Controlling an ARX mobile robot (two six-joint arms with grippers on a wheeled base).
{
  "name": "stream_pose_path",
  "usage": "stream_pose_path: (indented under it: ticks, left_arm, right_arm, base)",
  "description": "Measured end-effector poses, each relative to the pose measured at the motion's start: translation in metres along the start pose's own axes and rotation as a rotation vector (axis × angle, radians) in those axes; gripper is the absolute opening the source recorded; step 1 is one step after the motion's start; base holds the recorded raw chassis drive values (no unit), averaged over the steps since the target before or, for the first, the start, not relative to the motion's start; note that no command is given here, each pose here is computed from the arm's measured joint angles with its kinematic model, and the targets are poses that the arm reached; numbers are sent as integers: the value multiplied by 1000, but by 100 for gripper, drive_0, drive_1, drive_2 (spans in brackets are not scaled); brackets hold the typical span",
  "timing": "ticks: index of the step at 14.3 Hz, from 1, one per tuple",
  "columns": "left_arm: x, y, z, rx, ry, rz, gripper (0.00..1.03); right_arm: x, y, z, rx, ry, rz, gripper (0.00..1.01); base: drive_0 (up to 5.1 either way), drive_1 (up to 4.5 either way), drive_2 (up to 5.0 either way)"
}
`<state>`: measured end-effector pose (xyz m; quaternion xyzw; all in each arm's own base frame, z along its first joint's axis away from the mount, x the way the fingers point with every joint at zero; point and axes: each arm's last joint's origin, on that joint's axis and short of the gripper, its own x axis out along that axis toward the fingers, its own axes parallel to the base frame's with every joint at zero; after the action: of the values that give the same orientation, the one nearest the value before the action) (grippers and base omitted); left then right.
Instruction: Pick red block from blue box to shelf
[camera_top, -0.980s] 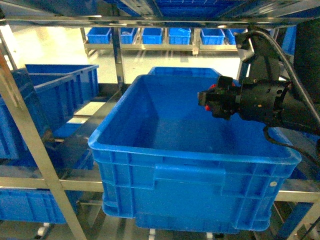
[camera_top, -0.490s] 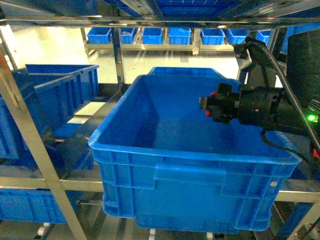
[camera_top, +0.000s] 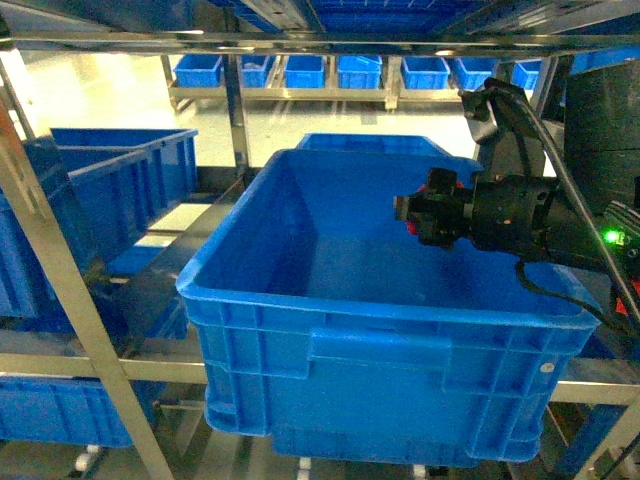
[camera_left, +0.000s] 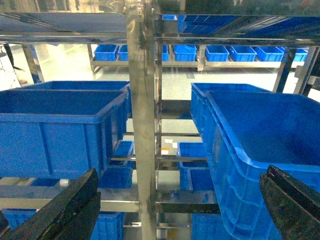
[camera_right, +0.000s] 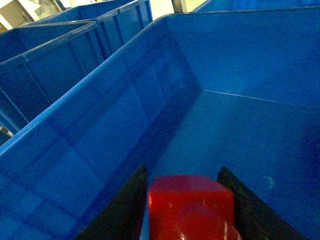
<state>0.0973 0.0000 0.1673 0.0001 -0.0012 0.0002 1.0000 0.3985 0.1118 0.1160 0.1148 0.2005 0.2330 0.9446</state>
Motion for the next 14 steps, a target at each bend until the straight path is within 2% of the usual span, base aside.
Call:
stream_pose_path:
  ticks: [2, 5, 6, 7, 9, 10, 12, 14]
  left_arm:
    - [0, 0, 0, 0, 0, 0, 98]
    - [0, 0, 0, 0, 0, 0, 98]
    - [0, 0, 0, 0, 0, 0, 98]
    - [0, 0, 0, 0, 0, 0, 98]
    - [0, 0, 0, 0, 0, 0, 98]
    - [0, 0, 0, 0, 0, 0, 98]
    - [0, 0, 0, 0, 0, 0, 98]
    - [0, 0, 0, 0, 0, 0, 98]
  right_arm:
    - [0, 1, 1, -3, -10, 6, 58]
    - [0, 1, 1, -4, -15, 8, 69]
    - [-1, 0, 0, -2, -15, 8, 89]
    - [-1, 0, -1, 1, -15, 8, 100]
    - [-20, 27, -7, -17, -30, 81, 98]
    - [-26, 34, -14, -21, -22, 97, 98]
    - [-39, 36, -22, -2, -13, 92, 98]
    - [-51, 31, -16, 2, -39, 68, 98]
  base:
    - [0, 0, 0]
    - [0, 0, 0]
    - [0, 0, 0]
    - [0, 0, 0]
    - [0, 0, 0]
    - [0, 0, 0]
    - [0, 0, 0]
    - [0, 0, 0]
